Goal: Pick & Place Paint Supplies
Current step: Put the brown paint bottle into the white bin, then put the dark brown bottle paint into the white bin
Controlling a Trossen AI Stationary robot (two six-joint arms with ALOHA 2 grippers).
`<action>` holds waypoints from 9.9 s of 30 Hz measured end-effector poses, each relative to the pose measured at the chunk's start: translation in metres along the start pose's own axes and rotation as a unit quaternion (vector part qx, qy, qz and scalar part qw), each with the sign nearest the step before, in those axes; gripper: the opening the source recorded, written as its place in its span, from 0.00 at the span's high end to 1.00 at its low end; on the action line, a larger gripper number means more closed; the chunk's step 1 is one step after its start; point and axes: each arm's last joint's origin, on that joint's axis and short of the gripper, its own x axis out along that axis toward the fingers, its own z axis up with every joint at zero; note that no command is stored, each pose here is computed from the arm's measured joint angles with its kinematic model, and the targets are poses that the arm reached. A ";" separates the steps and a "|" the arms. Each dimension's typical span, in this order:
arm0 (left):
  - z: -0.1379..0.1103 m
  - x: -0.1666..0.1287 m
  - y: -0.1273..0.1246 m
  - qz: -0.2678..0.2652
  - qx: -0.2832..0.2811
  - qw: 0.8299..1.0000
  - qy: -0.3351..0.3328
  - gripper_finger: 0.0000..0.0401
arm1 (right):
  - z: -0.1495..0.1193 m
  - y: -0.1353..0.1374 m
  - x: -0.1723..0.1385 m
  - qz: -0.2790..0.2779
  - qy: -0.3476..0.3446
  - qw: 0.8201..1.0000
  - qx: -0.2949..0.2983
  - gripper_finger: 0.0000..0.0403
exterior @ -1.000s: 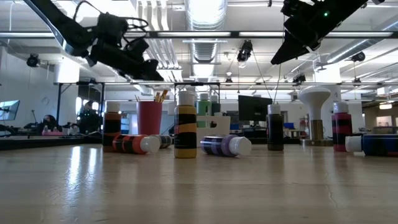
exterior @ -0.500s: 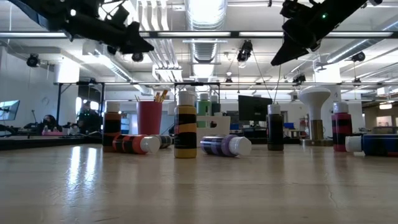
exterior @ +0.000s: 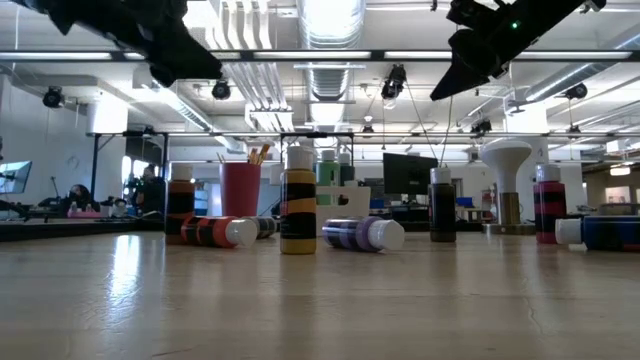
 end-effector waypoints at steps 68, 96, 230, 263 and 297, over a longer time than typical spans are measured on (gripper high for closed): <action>-0.130 0.003 -0.066 0.053 0.009 0.992 0.117 0.59 | 0.009 0.001 0.000 0.005 -0.040 0.996 0.079 0.19; -0.131 0.020 -0.074 0.027 0.030 0.992 0.117 0.36 | 0.009 0.001 0.000 0.004 -0.041 0.996 0.078 0.28; -0.061 0.236 0.030 0.268 -0.024 0.959 0.085 0.70 | -0.021 0.005 0.010 -0.014 -0.005 0.997 0.074 0.29; 0.039 0.158 -0.015 0.143 0.004 0.989 0.032 0.38 | -0.023 0.006 0.011 -0.013 -0.001 0.998 0.068 0.43; -0.054 0.037 -0.081 0.083 -0.055 0.995 -0.005 0.40 | 0.001 0.006 0.008 0.019 -0.102 0.974 0.203 0.29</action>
